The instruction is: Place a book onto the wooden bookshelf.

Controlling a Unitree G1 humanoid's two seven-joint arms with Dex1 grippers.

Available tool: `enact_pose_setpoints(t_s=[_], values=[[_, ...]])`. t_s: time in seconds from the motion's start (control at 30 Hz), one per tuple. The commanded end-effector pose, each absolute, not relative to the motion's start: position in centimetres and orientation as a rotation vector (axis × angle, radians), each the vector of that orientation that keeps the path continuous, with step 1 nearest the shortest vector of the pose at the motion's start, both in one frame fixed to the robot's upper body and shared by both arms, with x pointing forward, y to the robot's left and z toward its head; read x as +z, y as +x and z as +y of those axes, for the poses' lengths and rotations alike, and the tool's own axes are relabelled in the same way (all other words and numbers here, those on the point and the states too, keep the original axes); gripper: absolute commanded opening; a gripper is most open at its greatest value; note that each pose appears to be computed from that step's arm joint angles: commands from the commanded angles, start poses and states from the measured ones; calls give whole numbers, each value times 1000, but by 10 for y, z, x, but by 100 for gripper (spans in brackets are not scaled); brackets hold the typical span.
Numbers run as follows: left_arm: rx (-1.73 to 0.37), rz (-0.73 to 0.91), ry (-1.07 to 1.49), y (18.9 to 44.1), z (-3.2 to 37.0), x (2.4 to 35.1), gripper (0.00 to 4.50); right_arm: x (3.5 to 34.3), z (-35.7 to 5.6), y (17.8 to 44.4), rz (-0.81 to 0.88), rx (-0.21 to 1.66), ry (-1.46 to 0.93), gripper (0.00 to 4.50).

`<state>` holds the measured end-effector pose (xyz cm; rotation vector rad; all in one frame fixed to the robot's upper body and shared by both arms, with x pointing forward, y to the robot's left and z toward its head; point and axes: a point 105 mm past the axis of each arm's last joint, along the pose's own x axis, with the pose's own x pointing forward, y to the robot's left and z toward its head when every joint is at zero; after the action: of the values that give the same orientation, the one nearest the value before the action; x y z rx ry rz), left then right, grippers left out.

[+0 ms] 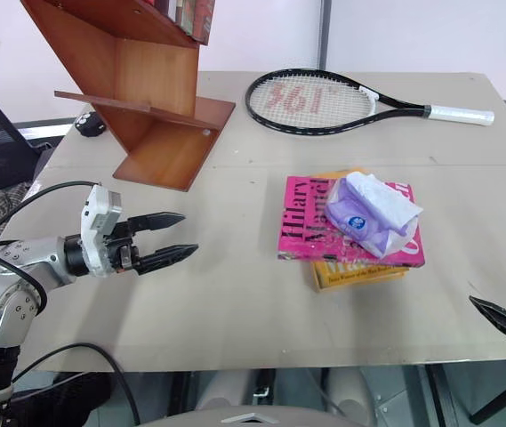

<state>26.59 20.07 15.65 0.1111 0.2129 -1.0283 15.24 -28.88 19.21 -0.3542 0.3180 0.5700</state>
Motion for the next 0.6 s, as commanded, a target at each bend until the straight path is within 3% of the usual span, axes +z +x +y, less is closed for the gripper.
enact_pose_setpoints(t_s=[0.03,0.3,0.6], values=[[-1044,160,143,271,194,170,448,203,-284,157,247,557,-375,450],[-1146,54,125,274,157,196,448,228,-248,182,60,521,-431,450],[-1258,-10,149,262,139,209,448,230,-204,212,64,601,-451,450]])
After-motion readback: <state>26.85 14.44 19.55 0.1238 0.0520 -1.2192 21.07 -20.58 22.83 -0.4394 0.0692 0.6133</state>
